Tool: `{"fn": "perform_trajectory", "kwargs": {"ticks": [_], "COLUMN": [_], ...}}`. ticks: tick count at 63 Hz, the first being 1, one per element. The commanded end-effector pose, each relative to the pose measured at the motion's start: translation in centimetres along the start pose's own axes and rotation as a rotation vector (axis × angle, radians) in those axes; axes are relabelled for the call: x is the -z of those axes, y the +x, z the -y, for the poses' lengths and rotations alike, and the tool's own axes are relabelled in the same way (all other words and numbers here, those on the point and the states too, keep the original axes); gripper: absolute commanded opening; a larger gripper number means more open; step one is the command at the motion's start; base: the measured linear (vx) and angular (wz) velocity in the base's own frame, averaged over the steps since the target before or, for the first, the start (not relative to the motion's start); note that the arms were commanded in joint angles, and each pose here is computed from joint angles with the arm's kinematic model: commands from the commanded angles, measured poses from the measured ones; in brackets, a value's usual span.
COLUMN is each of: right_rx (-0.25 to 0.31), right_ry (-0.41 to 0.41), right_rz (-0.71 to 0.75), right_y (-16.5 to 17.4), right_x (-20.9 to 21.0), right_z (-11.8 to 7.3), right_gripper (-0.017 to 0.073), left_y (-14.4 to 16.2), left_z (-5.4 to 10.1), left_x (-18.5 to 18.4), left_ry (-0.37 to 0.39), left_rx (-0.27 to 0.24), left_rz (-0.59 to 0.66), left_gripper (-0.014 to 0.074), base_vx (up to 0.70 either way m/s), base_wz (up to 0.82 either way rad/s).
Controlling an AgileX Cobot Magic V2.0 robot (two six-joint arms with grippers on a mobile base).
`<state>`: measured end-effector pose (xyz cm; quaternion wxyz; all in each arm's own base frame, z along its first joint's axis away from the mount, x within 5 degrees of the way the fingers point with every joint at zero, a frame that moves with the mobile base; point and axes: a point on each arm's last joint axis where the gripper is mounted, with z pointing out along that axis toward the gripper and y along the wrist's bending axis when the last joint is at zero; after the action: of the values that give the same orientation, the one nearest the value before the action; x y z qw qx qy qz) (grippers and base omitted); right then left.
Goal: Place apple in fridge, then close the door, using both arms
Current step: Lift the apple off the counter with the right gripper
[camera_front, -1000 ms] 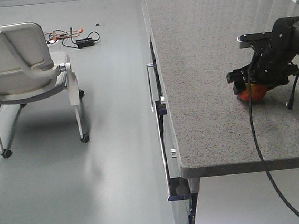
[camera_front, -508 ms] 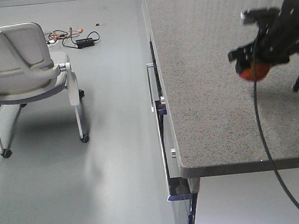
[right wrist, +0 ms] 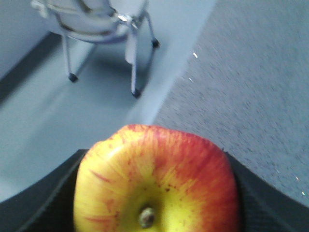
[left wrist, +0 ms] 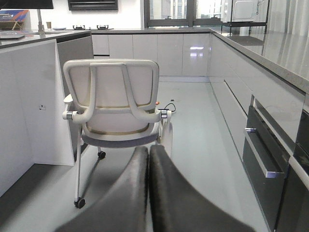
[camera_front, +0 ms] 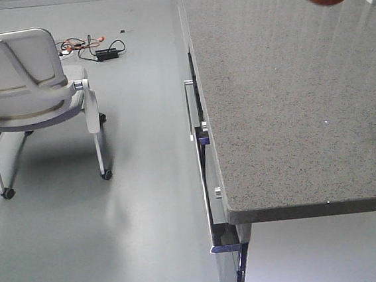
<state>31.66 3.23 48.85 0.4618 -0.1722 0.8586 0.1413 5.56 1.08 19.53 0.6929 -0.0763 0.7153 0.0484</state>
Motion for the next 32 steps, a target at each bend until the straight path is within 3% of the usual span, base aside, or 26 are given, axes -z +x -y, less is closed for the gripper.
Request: {"fn": "perform_trajectory", "kwargs": {"ticks": [1,14,32], "right_rx": [0.057,0.066,0.095], "right_ry": [-0.043,-0.083,-0.022], "right_rz": [0.163,0.175,0.291], "right_y": [-0.3,5.6,15.1], "right_x": [5.4,10.4,14.8], "right_z": [-3.1,-6.9,-10.5], "right_gripper": [0.0003,0.0003,0.0003], "left_y": [0.2,0.2,0.2], "left_z": [0.2,0.2,0.2], "left_x": [0.0,0.0,0.0], "left_ry": [0.020,0.020,0.020], "left_rx": [0.009,0.009,0.009], "left_rz": [0.058,0.058,0.058], "left_gripper": [-0.0008,-0.0008,-0.0008], "base_vx": [0.00,0.00,0.00], "base_wz": [0.00,0.00,0.00]}}
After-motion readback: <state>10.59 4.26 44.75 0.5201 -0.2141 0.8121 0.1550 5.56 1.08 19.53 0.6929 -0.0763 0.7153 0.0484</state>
